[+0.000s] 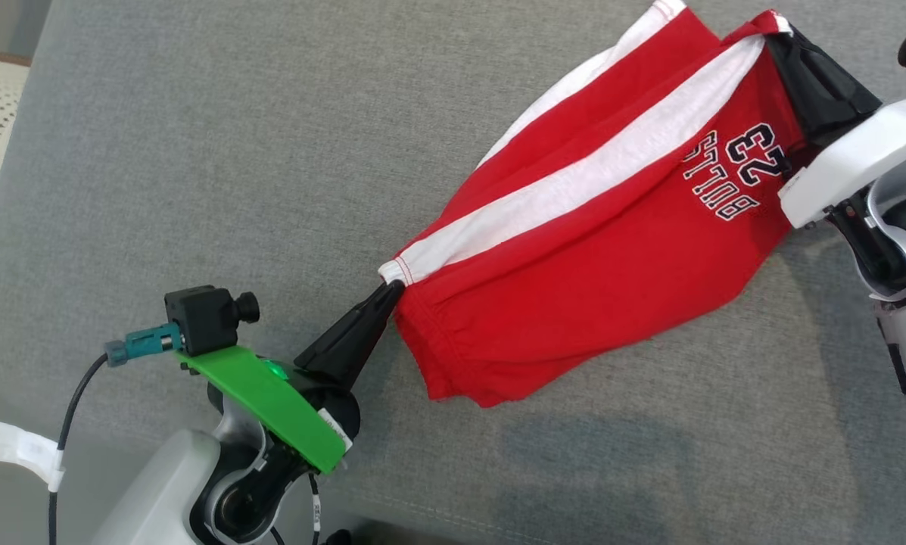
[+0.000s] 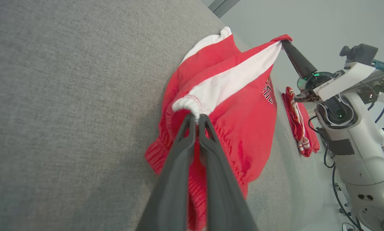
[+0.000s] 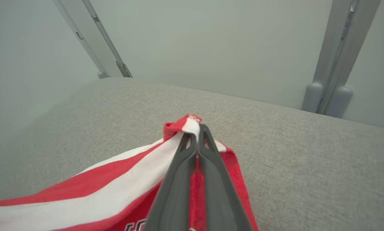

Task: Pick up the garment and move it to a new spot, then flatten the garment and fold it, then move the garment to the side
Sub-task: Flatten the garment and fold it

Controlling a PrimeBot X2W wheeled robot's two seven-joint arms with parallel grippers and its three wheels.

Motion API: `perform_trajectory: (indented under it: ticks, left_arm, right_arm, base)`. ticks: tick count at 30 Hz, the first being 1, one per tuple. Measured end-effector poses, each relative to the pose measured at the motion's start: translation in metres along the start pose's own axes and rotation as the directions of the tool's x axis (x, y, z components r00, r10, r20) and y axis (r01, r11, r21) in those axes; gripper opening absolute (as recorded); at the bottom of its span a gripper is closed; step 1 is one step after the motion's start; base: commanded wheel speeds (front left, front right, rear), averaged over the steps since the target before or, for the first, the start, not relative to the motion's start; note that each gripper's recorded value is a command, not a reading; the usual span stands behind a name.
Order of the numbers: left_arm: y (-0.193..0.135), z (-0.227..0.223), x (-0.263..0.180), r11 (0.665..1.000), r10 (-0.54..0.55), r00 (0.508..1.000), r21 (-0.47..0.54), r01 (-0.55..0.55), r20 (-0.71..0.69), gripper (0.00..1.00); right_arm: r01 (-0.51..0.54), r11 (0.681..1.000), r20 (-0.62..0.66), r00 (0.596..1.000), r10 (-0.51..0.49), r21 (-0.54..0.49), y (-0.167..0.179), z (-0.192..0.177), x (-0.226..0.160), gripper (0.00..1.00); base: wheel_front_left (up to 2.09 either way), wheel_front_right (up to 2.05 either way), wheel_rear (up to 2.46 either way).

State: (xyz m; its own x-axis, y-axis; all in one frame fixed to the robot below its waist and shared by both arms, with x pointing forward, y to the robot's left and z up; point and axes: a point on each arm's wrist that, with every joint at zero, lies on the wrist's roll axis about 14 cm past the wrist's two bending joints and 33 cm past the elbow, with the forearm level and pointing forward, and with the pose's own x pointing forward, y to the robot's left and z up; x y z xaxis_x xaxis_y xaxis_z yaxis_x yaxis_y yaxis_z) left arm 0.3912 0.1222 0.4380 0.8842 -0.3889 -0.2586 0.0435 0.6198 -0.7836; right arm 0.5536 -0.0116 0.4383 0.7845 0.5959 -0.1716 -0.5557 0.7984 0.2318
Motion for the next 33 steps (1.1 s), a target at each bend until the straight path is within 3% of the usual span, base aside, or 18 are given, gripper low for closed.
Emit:
perform_trajectory:
  ticks: [9, 23, 24, 25, 27, 28, 29, 31, 32, 33]
  left_arm:
    - [0.027, 0.004, -0.008, 0.994, 0.104, 0.994, -0.025, -0.103, 0.042, 0.0]
    - [0.024, 0.003, -0.003, 0.994, 0.107, 0.992, -0.034, -0.105, 0.062, 0.0]
    - [0.025, 0.003, -0.003, 0.993, 0.112, 0.992, -0.034, -0.11, 0.064, 0.0]
    - [0.027, 0.004, -0.004, 0.993, 0.119, 0.991, -0.035, -0.117, 0.067, 0.0]
    - [0.029, 0.003, -0.005, 0.992, 0.126, 0.99, -0.036, -0.124, 0.069, 0.0]
    - [0.03, 0.003, -0.005, 0.991, 0.13, 0.989, -0.036, -0.127, 0.07, 0.0]
    - [0.032, 0.003, -0.006, 0.991, 0.134, 0.989, -0.037, -0.132, 0.069, 0.05]
    - [0.03, 0.004, -0.005, 0.991, 0.129, 0.988, -0.039, -0.127, 0.079, 0.34]
    - [0.027, 0.006, -0.004, 0.992, 0.121, 0.989, -0.043, -0.118, 0.088, 0.56]
    - [0.025, 0.009, -0.003, 0.993, 0.114, 0.988, -0.048, -0.109, 0.101, 1.0]
  right_arm:
    - [-0.086, 0.995, -0.062, 0.994, 0.088, 0.04, 0.029, -0.032, 0.045, 0.0]
    - [-0.051, 0.998, -0.119, 0.992, 0.046, -0.041, 0.012, -0.047, 0.067, 0.0]
    - [-0.056, 0.997, -0.121, 0.991, 0.05, -0.047, 0.014, -0.048, 0.068, 0.17]
    - [-0.058, 0.997, -0.12, 0.991, 0.052, -0.053, 0.015, -0.047, 0.07, 0.41]
    - [-0.063, 0.995, -0.11, 0.992, 0.055, -0.072, 0.016, -0.045, 0.072, 0.46]
    - [-0.068, 0.994, -0.109, 0.992, 0.059, -0.084, 0.017, -0.044, 0.073, 1.0]
    - [-0.073, 0.993, -0.109, 0.992, 0.063, -0.092, 0.019, -0.044, 0.073, 1.0]
    - [-0.094, 0.989, -0.114, 0.99, 0.081, -0.11, 0.026, -0.045, 0.074, 1.0]
    - [-0.11, 0.988, -0.114, 0.989, 0.097, -0.111, 0.031, -0.045, 0.074, 1.0]
    - [-0.122, 0.986, -0.112, 0.988, 0.109, -0.113, 0.037, -0.044, 0.074, 1.0]
  base:
    - [0.0, 0.0, 0.0]
    - [0.0, 0.0, 0.0]
    - [0.0, 0.0, 0.0]
    - [0.0, 0.0, 0.0]
    - [0.0, 0.0, 0.0]
    - [0.0, 0.0, 0.0]
    - [0.0, 0.0, 0.0]
    - [0.0, 0.0, 0.0]
    - [0.0, 0.0, 0.0]
    - [0.0, 0.0, 0.0]
